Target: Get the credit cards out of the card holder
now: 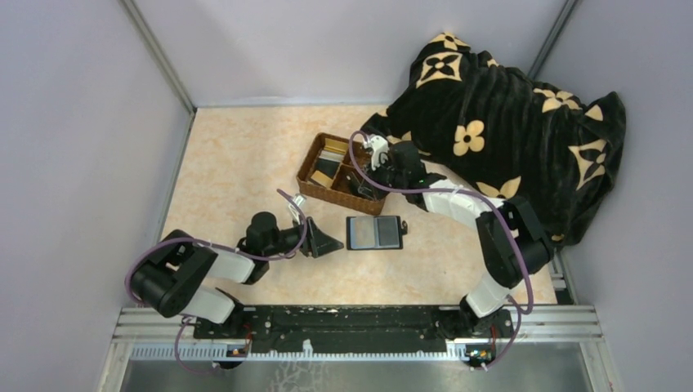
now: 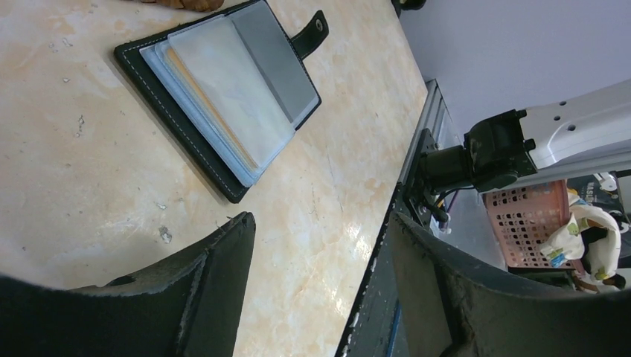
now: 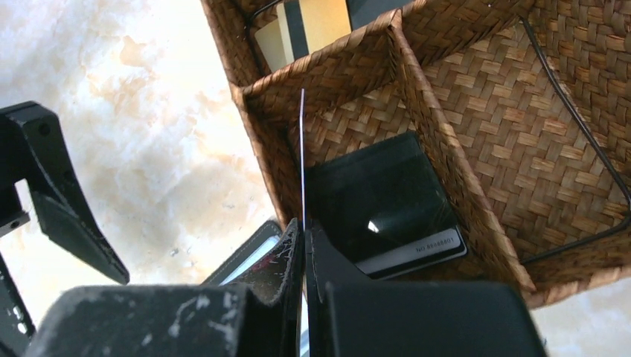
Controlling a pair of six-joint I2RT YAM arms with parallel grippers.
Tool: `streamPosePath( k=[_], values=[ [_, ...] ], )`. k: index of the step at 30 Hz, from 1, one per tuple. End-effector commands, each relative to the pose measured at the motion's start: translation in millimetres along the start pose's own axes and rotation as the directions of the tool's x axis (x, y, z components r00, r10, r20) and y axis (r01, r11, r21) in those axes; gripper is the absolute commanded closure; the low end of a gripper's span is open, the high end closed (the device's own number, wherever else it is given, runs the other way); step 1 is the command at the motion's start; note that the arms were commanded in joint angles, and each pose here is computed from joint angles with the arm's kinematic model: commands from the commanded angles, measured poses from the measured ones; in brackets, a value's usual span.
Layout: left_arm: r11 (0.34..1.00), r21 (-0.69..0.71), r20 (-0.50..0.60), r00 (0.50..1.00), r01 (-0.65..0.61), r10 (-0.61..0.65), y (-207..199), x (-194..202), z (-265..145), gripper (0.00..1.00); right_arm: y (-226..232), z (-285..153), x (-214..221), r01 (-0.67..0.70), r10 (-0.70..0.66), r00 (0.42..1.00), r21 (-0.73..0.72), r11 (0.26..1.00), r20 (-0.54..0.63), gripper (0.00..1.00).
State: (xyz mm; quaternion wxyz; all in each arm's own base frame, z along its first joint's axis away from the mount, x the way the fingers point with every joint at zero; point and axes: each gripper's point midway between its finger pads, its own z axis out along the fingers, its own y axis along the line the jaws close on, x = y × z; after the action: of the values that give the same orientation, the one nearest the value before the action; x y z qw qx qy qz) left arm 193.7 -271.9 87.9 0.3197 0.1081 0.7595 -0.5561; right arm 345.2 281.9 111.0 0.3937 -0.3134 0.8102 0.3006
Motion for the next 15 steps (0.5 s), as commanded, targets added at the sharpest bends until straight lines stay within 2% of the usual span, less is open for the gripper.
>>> streamPosePath(
  k=[1,7,11,14,15],
  values=[
    [0.998,0.047,0.030,0.999,-0.043,0.041,-10.5,-14.8,5.0,0.28,10.4,-19.2,-16.3,0.027,-0.027,0.998,0.002,1.000,0.058,1.00],
    [0.997,0.054,0.037,0.998,-0.051,0.049,-12.7,-21.8,7.5,0.28,4.0,-30.6,1.1,0.013,-0.015,0.999,0.063,0.998,0.029,1.00],
    [0.995,0.039,0.091,0.992,-0.093,0.089,-15.1,-48.8,13.5,0.27,-4.2,-40.6,-11.6,-0.012,0.002,0.996,0.120,0.993,0.088,1.00],
    [0.981,0.022,0.144,0.972,-0.190,0.185,-27.1,-93.0,25.7,0.03,-2.0,-49.4,-36.4,-0.035,0.016,0.986,0.113,0.993,0.167,1.00],
    [0.976,0.000,0.167,0.962,-0.219,0.216,-31.7,-111.7,29.3,0.01,-0.2,-52.2,-45.3,-0.037,0.017,0.982,0.105,0.994,0.187,1.00]
  ],
)
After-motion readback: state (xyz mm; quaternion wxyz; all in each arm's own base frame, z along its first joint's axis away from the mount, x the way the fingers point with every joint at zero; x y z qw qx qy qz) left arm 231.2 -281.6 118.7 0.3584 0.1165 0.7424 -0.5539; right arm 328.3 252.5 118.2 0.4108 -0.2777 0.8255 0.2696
